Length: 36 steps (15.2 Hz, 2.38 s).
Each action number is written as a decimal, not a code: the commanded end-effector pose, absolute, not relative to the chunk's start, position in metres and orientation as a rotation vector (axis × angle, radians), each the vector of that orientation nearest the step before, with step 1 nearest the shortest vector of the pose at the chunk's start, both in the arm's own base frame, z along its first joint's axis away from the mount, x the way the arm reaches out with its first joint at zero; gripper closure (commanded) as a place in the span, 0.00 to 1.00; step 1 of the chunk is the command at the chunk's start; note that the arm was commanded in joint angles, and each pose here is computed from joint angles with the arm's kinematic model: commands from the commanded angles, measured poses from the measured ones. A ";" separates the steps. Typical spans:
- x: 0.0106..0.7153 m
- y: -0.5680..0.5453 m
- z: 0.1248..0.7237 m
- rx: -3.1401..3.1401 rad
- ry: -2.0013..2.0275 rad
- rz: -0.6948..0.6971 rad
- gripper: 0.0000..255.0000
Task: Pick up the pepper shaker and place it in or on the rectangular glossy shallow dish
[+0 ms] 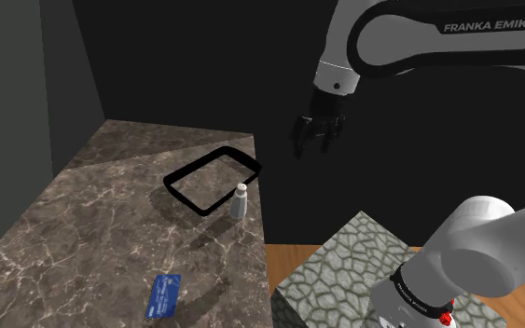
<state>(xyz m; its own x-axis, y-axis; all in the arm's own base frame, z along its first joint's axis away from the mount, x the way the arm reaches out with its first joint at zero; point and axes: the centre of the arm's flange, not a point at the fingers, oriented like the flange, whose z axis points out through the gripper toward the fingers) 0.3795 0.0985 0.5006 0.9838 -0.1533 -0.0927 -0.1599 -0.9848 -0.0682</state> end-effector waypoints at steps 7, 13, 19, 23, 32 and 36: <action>0.428 0.171 0.446 -3.057 0.231 0.075 0.00; 0.467 0.224 0.406 -3.059 0.222 0.034 0.00; 0.469 0.230 0.377 -3.059 0.222 0.031 0.00; 0.469 0.231 0.363 -3.059 0.222 0.031 0.00; 0.469 0.231 0.363 -3.059 0.222 0.031 1.00; 0.469 0.231 0.363 -3.059 0.222 0.031 1.00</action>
<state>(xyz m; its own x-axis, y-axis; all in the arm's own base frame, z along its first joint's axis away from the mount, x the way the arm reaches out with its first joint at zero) 0.4692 0.2313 0.3633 0.9894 -0.1431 -0.0245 -0.1446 -0.9868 -0.0728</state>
